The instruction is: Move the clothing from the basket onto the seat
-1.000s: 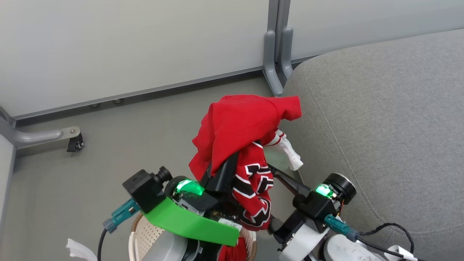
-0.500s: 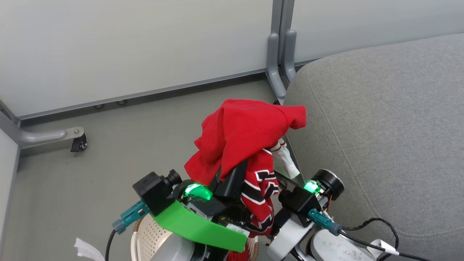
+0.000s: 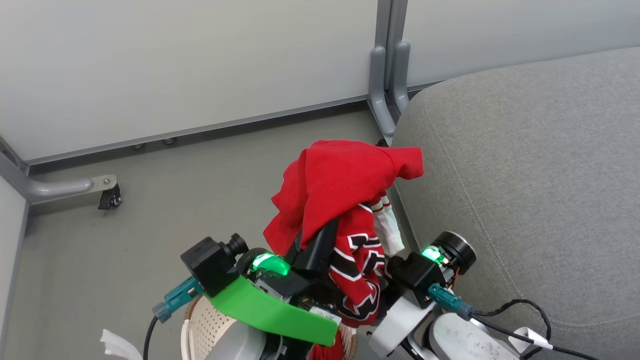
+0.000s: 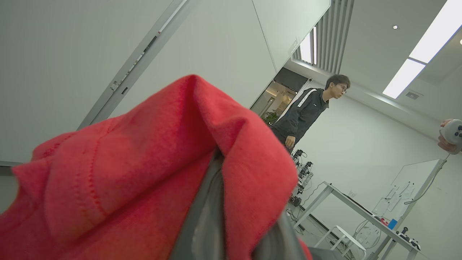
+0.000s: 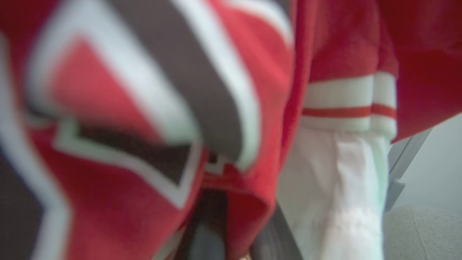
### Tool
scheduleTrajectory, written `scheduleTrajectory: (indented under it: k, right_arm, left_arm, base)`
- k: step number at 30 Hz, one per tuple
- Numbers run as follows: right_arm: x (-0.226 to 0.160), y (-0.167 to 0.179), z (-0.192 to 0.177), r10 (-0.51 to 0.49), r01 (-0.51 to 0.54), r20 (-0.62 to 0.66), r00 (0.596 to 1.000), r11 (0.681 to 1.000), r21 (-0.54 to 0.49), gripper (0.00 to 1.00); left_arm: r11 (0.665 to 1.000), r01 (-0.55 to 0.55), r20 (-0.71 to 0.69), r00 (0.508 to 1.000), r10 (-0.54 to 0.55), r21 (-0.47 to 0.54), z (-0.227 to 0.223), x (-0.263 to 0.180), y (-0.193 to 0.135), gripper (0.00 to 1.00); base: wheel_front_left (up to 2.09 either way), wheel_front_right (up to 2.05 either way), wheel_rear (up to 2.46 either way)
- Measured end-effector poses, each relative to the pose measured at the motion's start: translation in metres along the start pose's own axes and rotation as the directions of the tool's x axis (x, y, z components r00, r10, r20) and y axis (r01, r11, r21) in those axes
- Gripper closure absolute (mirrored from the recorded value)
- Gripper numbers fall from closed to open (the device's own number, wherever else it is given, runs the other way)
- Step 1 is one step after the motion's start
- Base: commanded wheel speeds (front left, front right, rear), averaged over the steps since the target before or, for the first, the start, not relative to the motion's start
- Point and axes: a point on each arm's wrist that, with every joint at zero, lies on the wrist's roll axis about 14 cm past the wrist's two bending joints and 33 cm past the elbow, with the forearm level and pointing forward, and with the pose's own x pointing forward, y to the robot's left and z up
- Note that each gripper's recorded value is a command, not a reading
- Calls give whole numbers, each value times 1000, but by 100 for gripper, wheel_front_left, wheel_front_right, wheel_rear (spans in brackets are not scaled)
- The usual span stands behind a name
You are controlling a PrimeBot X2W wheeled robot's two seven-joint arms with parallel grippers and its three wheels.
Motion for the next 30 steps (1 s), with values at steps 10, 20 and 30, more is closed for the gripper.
scheduleTrajectory:
  k: [10,20,30]
  right_arm:
    - [-2,-3,3,-10,10,9,1000,1000,1,100]
    - [0,-7,12,-22,21,39,999,1000,8,100]
    - [3,-26,39,-78,79,125,989,997,-1,100]
  left_arm:
    - [1000,-1,5,1000,1,3,2,0,0,100]
    - [999,-22,5,1000,22,45,3,-2,8,0]
    - [987,-59,-37,997,65,152,-7,-9,26,0]
  base:
    - [0,0,0]
    - [0,0,0]
    - [0,0,0]
